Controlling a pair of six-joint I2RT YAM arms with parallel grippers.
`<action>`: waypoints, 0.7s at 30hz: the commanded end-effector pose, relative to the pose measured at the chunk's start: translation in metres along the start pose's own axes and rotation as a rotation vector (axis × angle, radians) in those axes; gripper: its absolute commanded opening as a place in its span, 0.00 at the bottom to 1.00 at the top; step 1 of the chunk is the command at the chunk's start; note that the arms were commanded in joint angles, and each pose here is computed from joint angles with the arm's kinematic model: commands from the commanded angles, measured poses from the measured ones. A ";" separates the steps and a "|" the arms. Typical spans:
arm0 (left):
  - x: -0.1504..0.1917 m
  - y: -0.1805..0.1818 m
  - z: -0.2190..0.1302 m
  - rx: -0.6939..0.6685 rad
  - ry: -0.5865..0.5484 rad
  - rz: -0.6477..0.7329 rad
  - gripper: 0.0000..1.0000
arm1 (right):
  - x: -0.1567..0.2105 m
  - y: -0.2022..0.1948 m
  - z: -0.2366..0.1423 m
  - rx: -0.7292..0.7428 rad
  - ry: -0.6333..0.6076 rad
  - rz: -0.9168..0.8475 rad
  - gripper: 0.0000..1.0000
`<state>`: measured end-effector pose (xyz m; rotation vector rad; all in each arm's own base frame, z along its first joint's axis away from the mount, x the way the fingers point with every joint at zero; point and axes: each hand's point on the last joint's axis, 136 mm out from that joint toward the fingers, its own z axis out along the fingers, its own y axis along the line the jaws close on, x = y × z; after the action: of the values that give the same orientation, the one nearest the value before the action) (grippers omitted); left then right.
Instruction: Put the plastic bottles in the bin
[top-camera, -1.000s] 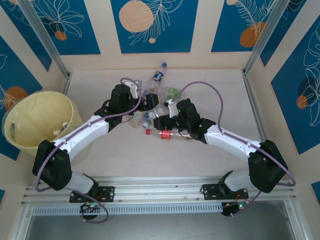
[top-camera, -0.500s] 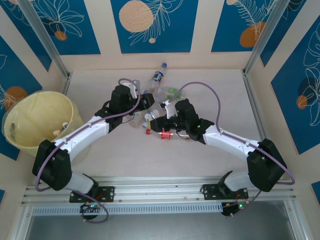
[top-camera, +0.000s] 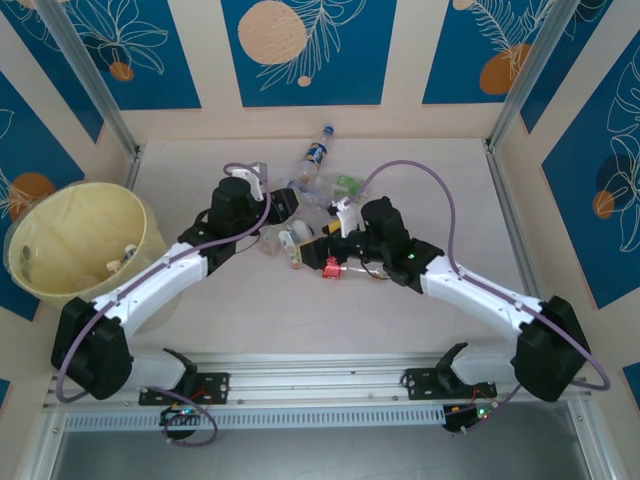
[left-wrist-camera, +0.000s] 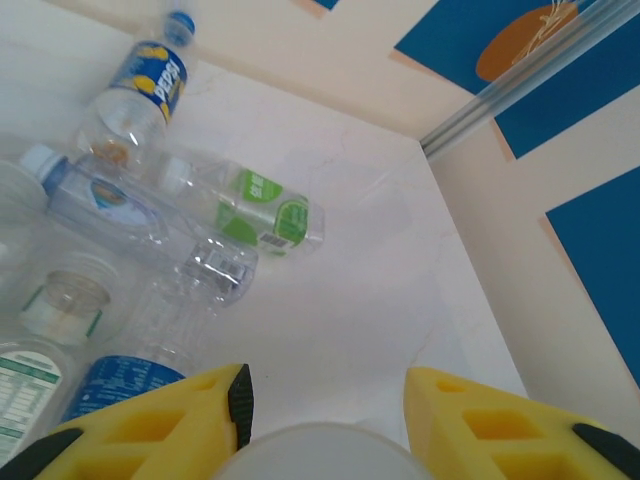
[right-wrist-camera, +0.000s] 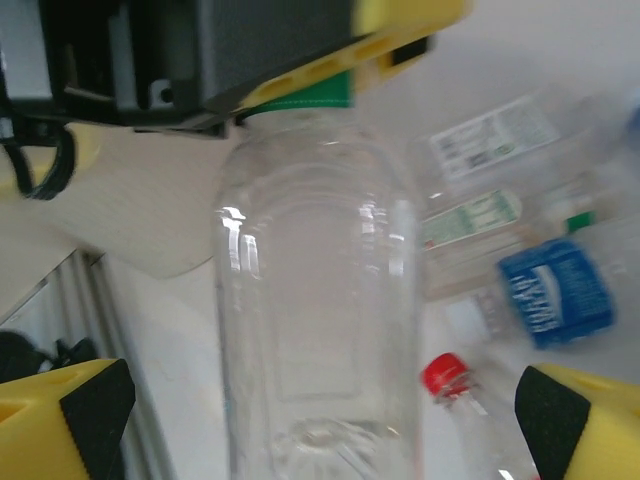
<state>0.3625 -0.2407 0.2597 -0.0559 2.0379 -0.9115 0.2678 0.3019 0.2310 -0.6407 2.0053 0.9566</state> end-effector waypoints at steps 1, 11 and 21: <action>-0.016 0.005 -0.018 -0.038 -0.064 0.051 0.00 | -0.009 -0.049 -0.018 0.274 -0.087 0.006 1.00; -0.041 0.001 -0.058 -0.085 -0.122 0.098 0.00 | 0.013 -0.136 -0.058 0.687 -0.100 0.310 1.00; -0.083 -0.019 -0.121 -0.117 -0.244 0.174 0.00 | 0.017 -0.152 -0.063 0.688 -0.112 0.428 1.00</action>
<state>0.3249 -0.1748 0.3476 -0.0410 1.8775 -0.7304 0.3366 0.1657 0.1852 0.1562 2.2167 0.4470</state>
